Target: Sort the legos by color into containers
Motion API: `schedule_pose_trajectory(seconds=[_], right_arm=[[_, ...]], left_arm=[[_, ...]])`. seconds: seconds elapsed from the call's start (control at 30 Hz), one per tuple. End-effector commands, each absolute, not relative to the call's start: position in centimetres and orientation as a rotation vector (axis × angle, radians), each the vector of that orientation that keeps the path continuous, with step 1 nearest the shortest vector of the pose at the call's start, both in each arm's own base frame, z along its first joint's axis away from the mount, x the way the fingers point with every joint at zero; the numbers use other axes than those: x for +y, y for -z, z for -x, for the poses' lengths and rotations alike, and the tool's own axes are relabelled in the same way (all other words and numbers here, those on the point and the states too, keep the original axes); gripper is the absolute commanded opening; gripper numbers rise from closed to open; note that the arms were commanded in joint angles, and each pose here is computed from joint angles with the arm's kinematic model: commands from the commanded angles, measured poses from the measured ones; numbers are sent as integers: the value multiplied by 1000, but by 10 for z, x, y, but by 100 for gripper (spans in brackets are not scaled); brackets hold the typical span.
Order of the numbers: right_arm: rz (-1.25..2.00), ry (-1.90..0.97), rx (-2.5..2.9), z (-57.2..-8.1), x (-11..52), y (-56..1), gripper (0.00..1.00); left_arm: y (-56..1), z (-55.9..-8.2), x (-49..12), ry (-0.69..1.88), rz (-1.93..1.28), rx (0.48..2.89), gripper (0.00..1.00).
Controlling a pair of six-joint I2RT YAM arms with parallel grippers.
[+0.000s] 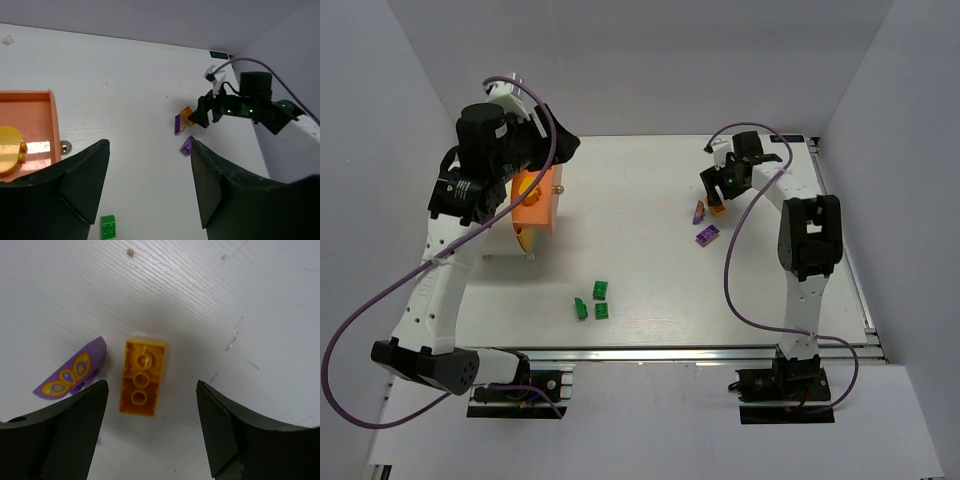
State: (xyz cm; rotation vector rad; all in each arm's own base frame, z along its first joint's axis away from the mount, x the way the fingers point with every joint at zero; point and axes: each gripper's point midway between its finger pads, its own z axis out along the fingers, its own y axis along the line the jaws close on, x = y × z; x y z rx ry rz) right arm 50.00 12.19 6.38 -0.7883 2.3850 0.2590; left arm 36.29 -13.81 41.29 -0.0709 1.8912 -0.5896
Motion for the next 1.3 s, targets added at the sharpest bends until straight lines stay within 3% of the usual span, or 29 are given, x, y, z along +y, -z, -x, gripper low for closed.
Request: schedule_pose_trajectory(seconds=[0.0, 0.17, 0.27, 0.3, 0.47, 0.5, 0.53, 0.7, 0.83, 0.97, 1.27], right_arm=[[850, -187, 2388, -507, 124, -68, 77], [886, -147, 2427, -505, 127, -43, 75], [872, -102, 2449, -507, 121, -32, 66], [866, -91, 2459, -507, 119, -28, 54], [884, -151, 2418, -508, 125, -40, 18], [898, -176, 2376, -509, 131, -57, 5], [935, -255, 2328, -506, 144, -69, 0], [1161, -511, 1811, -472, 208, -189, 0], [1297, -832, 1420, -419, 292, -256, 0], [1263, -933, 1220, -410, 356, -313, 0], [992, -1150, 1135, -407, 493, -378, 0]], left_arm=[[-418, -353, -149, 670, 45, 1869, 76], [-408, -345, -146, 676, 75, 1880, 76], [-410, -343, -145, 677, 79, 1872, 77], [-411, -342, -144, 675, 80, 1872, 77], [-411, -342, -143, 665, 79, 1874, 77], [-411, -342, -143, 666, 79, 1871, 77], [-412, -341, -143, 668, 77, 1868, 77], [-441, -330, -136, 668, 81, 1753, 77], [-459, -316, -130, 679, 89, 1676, 77], [-471, -306, -125, 681, 105, 1626, 77], [-481, -287, -116, 720, 162, 1539, 77]])
